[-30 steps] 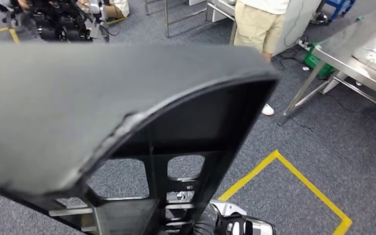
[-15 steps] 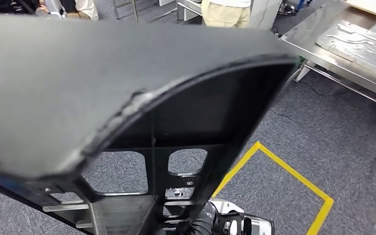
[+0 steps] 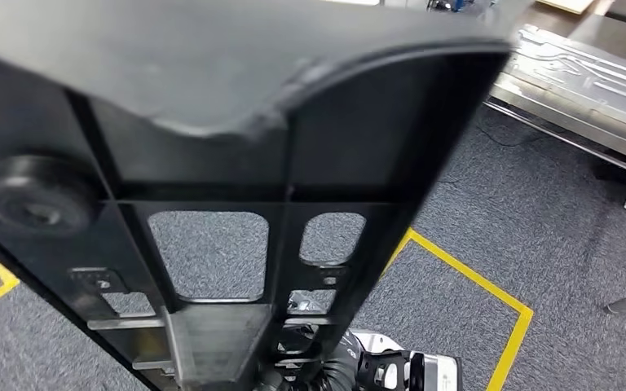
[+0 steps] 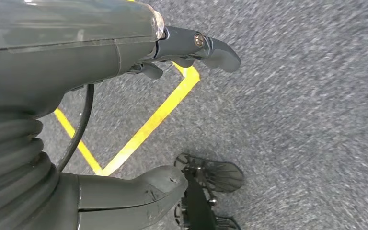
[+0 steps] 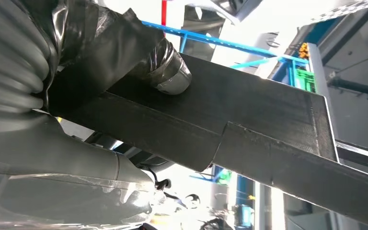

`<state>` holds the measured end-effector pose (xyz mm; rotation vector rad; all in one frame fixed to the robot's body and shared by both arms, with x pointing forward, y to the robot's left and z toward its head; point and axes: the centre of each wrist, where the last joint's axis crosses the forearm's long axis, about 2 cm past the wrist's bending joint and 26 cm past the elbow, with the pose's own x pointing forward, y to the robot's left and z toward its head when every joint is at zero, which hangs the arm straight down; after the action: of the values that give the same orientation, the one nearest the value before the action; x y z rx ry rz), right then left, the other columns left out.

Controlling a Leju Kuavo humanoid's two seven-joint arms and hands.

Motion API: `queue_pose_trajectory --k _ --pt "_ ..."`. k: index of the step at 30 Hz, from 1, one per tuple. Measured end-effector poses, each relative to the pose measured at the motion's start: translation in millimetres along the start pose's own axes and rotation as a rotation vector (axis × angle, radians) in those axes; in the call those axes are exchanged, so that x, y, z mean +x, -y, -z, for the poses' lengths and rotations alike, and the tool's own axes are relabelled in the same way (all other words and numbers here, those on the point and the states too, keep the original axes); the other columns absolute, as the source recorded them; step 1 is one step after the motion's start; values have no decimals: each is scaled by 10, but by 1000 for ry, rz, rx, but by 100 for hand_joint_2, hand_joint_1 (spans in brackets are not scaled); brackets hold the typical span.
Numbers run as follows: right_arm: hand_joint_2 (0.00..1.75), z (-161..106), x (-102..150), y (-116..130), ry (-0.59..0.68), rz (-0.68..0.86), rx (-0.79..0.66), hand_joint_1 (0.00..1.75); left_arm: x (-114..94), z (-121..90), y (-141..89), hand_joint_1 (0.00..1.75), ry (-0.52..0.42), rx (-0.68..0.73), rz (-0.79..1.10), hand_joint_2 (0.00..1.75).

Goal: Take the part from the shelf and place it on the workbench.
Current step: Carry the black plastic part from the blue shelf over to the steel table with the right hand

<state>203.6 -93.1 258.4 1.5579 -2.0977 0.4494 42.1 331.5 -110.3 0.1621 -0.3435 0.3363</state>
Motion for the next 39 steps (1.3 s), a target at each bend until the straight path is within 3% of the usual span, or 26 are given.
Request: queue_pose_trajectory --k 8,14,21,26,39 --pt "175 28 8 12 -25 -22 17 175 5 0 7 0 -44 44 -3 175" --pt "175 -6 -9 35 -36 -104 -10 175 -11 -1 -28 0 24 14 -1 175" --pt "175 -91 -3 4 -35 -156 -47 175 48 23 -243 0 122 -10 -121 175" --pt "175 -153 0 -4 -52 -161 -55 175 49 25 -381 0 140 28 -155 175" --pt "175 -205 53 14 -56 -124 -50 175 51 25 -392 0 172 -28 -172 175"
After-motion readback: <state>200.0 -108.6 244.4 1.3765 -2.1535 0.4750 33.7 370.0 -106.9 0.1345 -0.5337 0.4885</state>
